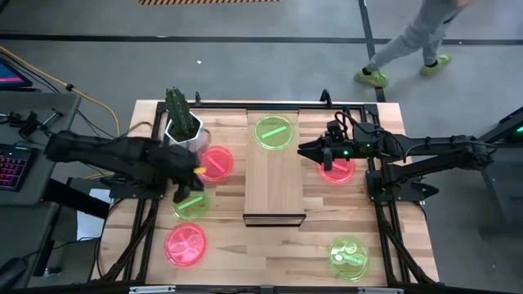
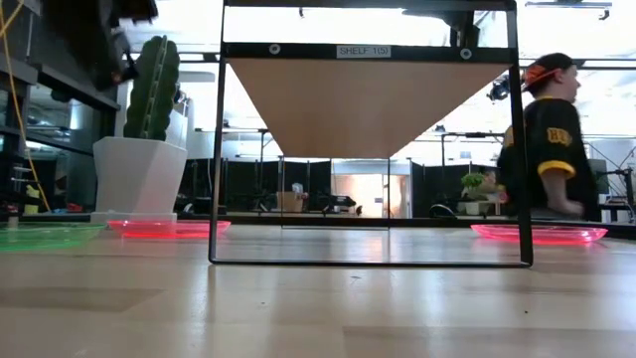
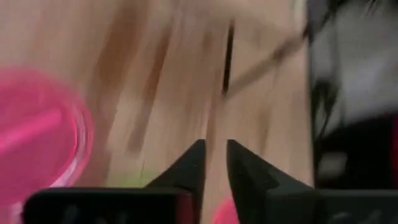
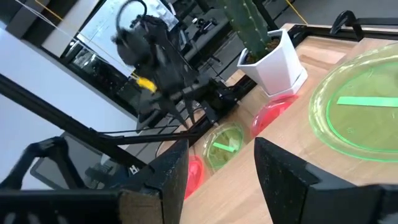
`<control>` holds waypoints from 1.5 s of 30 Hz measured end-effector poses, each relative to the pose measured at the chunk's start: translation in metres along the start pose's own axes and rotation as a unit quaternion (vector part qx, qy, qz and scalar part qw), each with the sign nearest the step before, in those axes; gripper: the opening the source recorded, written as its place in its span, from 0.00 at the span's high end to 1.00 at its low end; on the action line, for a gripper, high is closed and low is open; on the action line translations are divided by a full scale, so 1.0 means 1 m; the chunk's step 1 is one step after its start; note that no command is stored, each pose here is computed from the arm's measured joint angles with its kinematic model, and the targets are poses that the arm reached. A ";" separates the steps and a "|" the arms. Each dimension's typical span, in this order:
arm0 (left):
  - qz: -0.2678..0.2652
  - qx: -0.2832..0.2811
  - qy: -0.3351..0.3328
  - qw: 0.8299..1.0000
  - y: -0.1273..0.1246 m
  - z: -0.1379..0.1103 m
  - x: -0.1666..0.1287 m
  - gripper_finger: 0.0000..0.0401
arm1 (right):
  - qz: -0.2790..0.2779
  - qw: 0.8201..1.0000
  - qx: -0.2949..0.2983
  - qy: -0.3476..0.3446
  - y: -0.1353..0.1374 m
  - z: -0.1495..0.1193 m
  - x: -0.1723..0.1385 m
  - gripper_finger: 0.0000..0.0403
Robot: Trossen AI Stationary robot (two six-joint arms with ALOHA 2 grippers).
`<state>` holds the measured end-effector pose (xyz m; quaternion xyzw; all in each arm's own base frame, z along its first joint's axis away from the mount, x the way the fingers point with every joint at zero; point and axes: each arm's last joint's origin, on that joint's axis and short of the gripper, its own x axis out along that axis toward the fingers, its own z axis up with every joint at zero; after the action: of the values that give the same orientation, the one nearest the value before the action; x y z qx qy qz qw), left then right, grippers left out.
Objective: Place and stack plates onto a shelf
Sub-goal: Stack the left green plate on top of the other green plate on the shelf
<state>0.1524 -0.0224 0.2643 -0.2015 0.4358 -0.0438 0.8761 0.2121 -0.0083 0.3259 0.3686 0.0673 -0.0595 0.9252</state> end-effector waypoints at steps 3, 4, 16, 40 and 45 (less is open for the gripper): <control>-0.017 0.064 0.075 0.995 0.002 0.001 0.024 0.73 | 0.000 1.000 -0.008 0.000 0.000 0.000 0.000 0.59; -0.018 0.093 0.092 0.991 0.003 0.001 0.033 0.70 | 0.000 1.000 -0.009 0.000 0.000 0.000 0.000 0.59; -0.026 0.350 0.246 0.904 0.022 -0.002 0.111 0.56 | -0.007 1.000 -0.013 0.008 -0.001 -0.001 0.000 0.59; -0.007 0.409 0.307 0.859 0.051 -0.004 0.141 0.64 | -0.030 0.999 -0.012 0.004 -0.004 -0.002 0.000 0.59; -0.036 0.394 0.314 0.863 0.050 -0.008 0.140 0.78 | -0.030 0.999 -0.012 0.004 -0.004 -0.003 0.000 0.59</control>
<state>0.2279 -0.0148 0.1363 0.1694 0.6269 -0.3044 0.6968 0.2113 -0.0094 0.3215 0.3555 0.0822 -0.0849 0.9272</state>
